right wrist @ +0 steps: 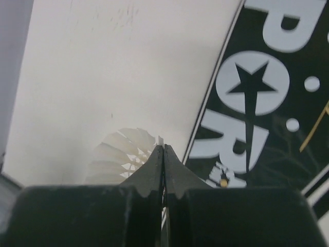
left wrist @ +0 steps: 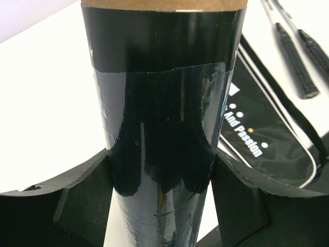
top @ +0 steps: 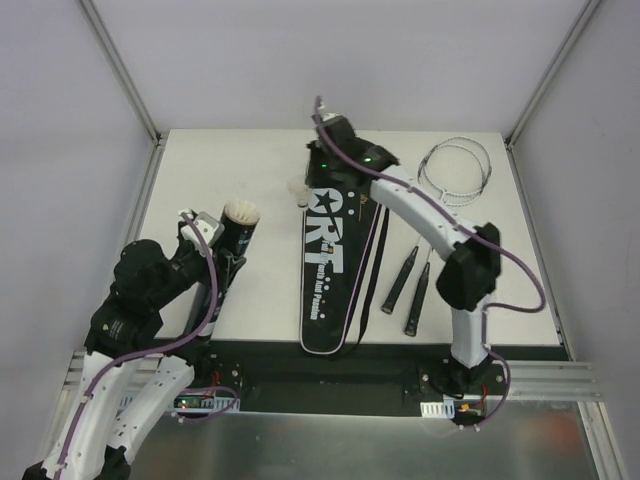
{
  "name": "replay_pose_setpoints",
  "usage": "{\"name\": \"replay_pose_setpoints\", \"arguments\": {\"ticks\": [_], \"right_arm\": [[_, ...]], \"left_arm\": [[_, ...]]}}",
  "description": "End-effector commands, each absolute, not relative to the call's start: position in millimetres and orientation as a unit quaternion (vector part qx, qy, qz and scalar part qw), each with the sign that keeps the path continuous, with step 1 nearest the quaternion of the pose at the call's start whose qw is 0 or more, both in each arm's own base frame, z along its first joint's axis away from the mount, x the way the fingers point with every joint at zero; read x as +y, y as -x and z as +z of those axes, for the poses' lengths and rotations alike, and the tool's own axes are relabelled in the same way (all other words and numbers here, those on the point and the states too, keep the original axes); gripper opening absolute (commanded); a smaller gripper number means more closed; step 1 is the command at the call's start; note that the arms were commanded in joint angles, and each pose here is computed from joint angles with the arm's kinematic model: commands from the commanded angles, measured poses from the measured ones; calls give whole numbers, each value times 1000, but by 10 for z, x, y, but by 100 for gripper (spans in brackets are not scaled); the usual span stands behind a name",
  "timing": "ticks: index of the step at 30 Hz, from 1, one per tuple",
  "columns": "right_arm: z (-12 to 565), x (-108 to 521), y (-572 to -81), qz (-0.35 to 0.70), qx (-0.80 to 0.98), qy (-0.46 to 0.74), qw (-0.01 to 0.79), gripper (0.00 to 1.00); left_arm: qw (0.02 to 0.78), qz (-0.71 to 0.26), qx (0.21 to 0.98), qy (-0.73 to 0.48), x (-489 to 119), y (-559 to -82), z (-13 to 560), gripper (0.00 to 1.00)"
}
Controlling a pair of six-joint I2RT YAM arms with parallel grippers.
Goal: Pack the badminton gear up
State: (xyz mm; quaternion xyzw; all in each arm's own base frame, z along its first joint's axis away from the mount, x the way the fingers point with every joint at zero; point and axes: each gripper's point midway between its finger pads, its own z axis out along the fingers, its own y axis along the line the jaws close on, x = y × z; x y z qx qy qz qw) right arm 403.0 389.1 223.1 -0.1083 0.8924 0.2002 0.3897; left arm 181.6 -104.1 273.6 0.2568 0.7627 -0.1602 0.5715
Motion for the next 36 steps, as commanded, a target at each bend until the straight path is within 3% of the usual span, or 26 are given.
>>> {"name": "replay_pose_setpoints", "arguments": {"ticks": [1,6,11,20,36], "right_arm": [[2765,3535,-3398,368,877,113,288,1],[3096,3246,-2783,472,844,130,220,1],[3754,3077,-2415,543,796,118,239,1],[4258,3179,-2285,618,739,105,246,1],[4004,3526,-2364,561,768,142,274,1]], "left_arm": [[580,-225,716,-316,-1352,-1794,2918,0],[552,-296,661,-413,-1686,-1659,2929,0],[539,-309,631,-464,-1793,-1649,2826,0],[542,-311,617,-478,-1888,-1840,2933,0],[546,-330,613,-466,-1896,-1736,3015,0]]}}
